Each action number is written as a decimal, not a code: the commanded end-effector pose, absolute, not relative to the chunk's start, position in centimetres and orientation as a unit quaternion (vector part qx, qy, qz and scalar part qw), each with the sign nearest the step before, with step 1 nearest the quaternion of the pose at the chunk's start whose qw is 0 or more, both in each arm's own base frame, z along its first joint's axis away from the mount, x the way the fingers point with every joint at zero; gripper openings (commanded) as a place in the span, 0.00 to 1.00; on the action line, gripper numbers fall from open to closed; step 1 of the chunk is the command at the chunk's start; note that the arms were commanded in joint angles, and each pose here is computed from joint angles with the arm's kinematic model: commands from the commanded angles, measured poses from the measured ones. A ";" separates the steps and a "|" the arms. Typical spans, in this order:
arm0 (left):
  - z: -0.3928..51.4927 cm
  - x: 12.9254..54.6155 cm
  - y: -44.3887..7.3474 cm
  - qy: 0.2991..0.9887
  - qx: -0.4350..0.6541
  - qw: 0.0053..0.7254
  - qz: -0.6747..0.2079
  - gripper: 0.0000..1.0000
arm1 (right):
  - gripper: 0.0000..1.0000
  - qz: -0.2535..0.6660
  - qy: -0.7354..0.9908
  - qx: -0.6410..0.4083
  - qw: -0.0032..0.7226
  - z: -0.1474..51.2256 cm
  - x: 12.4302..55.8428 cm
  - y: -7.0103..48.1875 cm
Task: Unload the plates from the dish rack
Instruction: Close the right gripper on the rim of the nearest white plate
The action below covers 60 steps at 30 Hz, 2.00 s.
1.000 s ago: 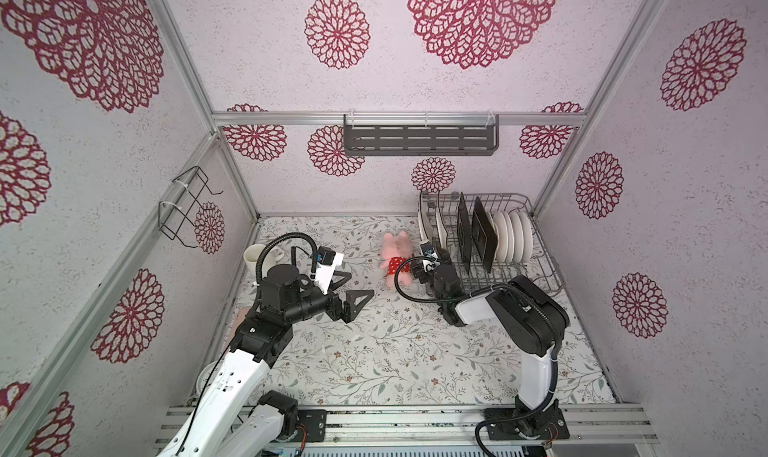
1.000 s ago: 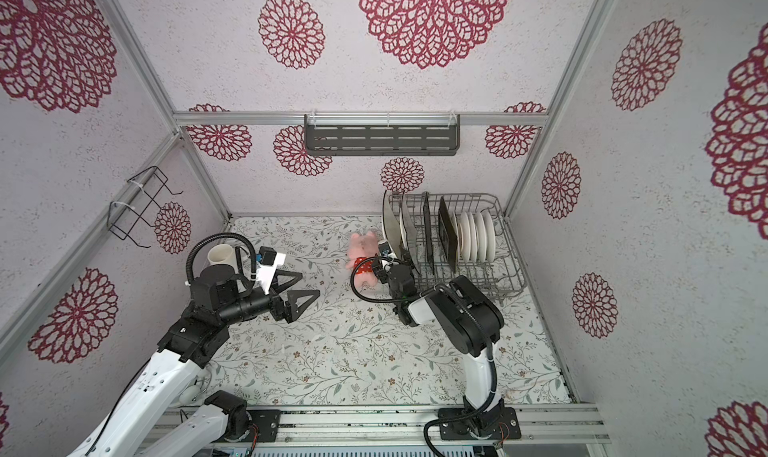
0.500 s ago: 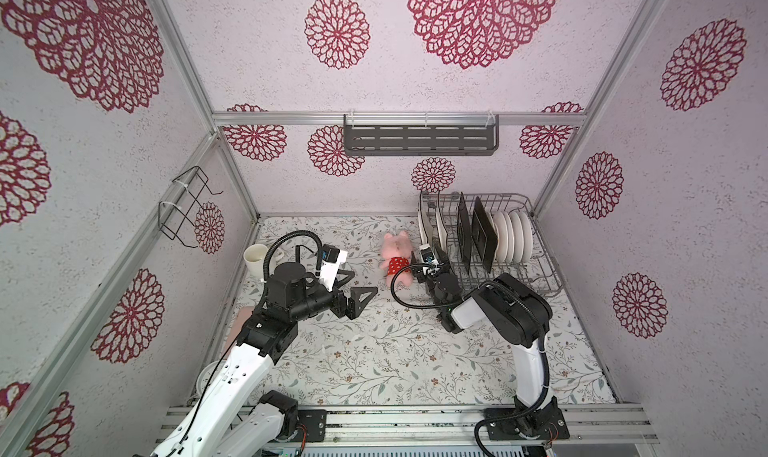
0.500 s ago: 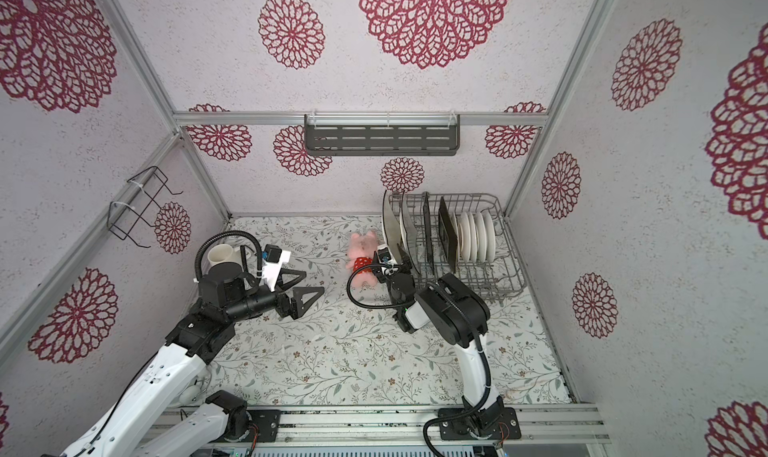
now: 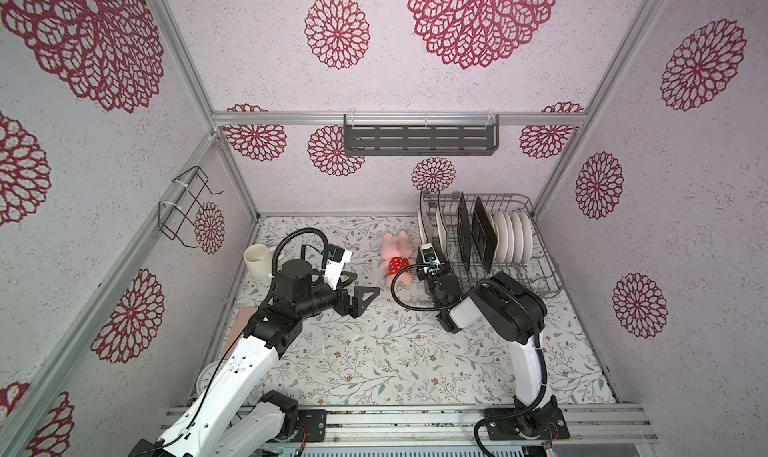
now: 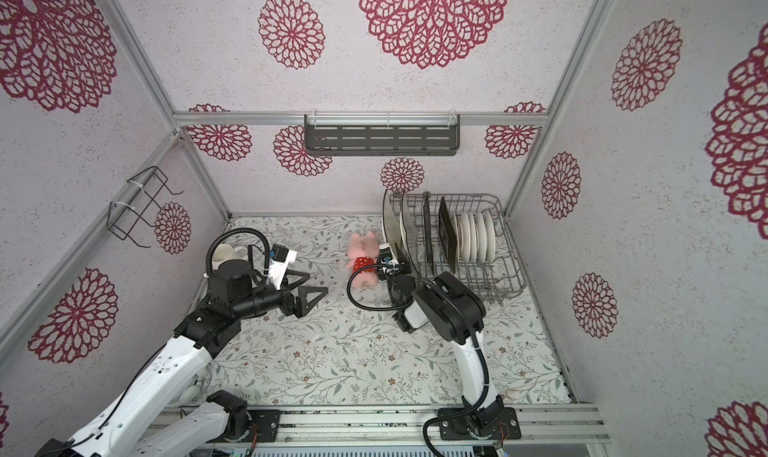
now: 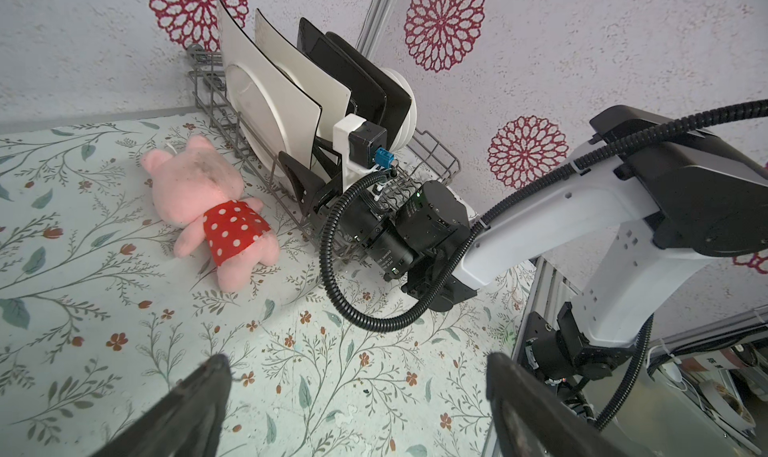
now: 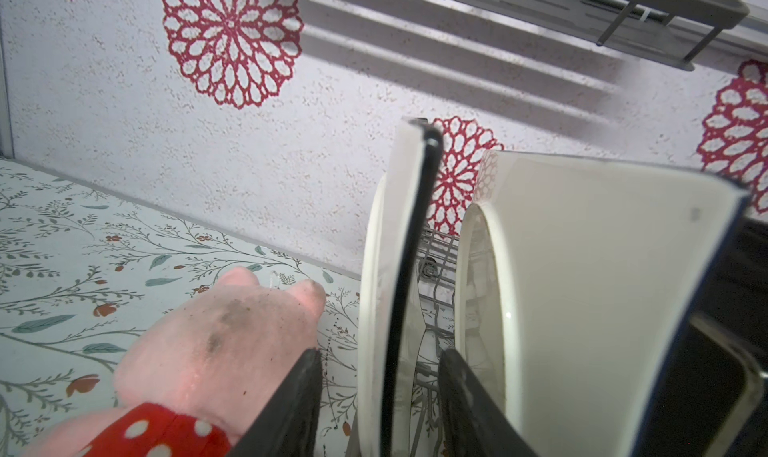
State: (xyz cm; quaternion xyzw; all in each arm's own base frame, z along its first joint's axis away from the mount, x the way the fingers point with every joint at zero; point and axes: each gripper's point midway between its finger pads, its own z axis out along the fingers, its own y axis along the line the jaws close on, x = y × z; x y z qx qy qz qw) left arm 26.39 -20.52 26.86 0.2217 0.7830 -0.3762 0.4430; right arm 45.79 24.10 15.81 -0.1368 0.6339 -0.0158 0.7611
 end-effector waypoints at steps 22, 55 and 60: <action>28.7 26.5 -20.9 0.765 0.236 0.466 -0.377 0.97 | 0.40 0.003 0.647 -0.131 0.751 16.9 47.6 23.9; 29.9 25.6 -20.3 0.749 0.272 0.493 -0.349 0.97 | 0.20 -0.002 0.645 -0.161 0.747 18.5 49.6 25.1; 29.5 25.4 -20.2 0.751 0.272 0.492 -0.347 0.97 | 0.16 0.000 0.643 -0.171 0.746 18.8 49.6 25.4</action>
